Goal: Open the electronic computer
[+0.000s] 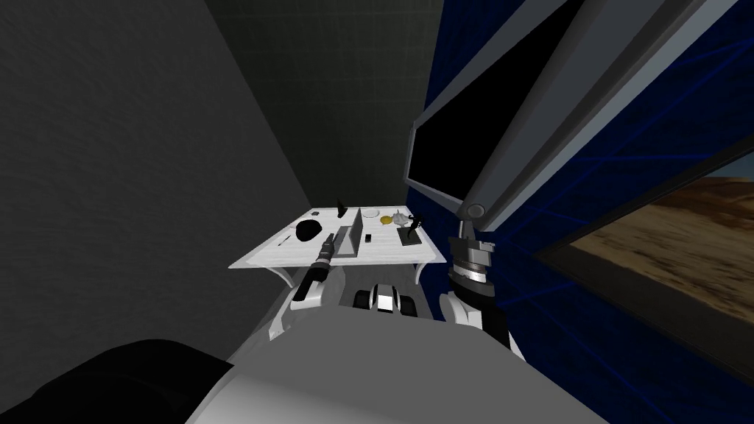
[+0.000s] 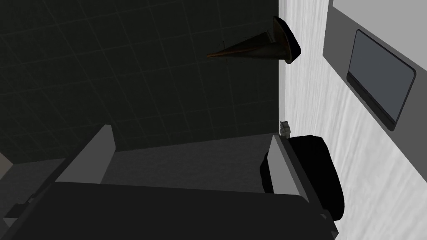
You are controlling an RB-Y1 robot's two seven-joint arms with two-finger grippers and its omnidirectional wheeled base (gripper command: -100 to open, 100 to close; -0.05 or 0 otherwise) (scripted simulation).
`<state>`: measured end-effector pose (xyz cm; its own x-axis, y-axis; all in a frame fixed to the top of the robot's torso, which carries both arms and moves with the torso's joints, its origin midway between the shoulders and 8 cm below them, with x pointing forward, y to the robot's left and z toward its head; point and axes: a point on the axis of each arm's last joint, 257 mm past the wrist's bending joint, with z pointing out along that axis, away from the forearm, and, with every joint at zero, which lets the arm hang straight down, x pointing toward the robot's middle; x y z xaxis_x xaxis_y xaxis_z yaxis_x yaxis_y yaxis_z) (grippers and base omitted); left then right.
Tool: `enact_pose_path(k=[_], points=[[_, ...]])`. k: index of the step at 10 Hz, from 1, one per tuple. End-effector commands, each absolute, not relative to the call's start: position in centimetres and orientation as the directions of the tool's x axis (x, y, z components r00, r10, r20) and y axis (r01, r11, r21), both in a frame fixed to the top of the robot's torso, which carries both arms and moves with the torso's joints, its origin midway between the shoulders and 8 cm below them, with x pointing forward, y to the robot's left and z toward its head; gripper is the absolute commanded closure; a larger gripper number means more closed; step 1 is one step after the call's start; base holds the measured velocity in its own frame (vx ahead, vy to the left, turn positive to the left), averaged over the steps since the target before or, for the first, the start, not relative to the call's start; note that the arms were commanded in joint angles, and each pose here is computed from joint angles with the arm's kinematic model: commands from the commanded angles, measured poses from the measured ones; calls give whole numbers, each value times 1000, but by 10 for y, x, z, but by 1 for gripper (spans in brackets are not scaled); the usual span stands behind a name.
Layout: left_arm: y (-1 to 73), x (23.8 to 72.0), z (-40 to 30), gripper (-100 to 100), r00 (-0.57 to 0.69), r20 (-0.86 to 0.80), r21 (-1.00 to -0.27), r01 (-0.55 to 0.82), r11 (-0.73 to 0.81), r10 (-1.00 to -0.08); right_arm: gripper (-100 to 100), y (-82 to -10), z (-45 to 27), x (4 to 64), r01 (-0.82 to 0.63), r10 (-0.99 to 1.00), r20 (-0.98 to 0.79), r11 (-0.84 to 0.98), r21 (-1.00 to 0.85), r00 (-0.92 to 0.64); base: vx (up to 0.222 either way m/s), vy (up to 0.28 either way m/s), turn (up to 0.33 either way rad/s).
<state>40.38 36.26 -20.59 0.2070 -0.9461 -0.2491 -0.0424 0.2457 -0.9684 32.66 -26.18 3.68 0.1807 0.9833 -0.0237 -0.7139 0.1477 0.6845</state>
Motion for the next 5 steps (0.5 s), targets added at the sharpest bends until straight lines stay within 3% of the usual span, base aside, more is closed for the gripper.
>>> enact_pose_path(k=[1, 5], points=[[370, 398, -200, -100, 211, -339, -941, -65, 333, -917, 0, -262, 37, 327, -714, 983, -24, 148, 684, 181, 45, -193, -2], [382, 391, -190, -100, 203, -484, -875, -98, 474, -851, 0, -260, 32, 328, -706, 984, -27, 144, 693, 175, 45, -157, 8]])
